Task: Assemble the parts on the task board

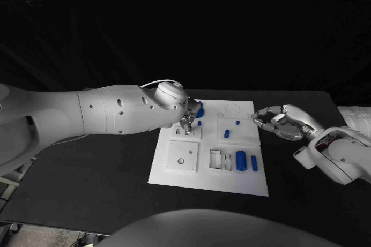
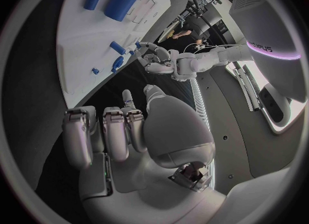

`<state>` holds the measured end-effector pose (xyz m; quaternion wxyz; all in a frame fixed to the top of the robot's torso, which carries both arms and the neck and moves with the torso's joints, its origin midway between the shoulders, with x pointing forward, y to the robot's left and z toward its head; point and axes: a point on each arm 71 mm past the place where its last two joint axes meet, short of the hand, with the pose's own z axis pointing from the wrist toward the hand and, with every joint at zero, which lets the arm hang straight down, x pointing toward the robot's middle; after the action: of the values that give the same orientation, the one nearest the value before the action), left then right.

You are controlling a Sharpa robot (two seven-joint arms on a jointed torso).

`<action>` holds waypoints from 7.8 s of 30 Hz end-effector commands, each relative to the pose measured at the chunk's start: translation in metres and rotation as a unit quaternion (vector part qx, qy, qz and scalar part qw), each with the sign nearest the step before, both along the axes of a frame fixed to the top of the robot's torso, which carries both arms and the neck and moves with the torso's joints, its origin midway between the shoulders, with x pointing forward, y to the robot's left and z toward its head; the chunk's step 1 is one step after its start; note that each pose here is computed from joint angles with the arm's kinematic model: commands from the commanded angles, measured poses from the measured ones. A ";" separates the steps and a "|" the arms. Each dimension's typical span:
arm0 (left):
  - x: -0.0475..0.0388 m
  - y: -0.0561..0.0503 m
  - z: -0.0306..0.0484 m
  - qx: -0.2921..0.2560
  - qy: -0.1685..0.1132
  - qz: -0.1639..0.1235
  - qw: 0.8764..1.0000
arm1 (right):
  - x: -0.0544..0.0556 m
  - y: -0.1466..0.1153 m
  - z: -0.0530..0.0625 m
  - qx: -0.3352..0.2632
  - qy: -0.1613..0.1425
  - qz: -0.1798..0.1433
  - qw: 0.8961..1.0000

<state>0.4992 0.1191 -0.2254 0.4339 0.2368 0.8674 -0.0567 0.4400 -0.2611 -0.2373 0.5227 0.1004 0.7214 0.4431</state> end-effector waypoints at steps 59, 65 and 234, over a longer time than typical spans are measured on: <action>-0.0058 0.025 -0.0076 -0.104 0.015 0.197 0.975 | 0.002 0.006 -0.004 -0.004 0.009 0.007 1.000; -0.0094 0.026 -0.0142 -0.108 0.015 0.201 0.973 | 0.002 0.007 -0.005 -0.004 0.008 0.007 1.000; -0.0218 0.024 -0.0395 -0.027 0.001 0.141 0.990 | 0.000 0.005 -0.011 -0.007 0.028 0.010 1.000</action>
<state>0.4810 0.1406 -0.2574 0.4637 0.0942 0.8806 -0.0263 0.4406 -0.2571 -0.2472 0.5056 0.1045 0.7352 0.4393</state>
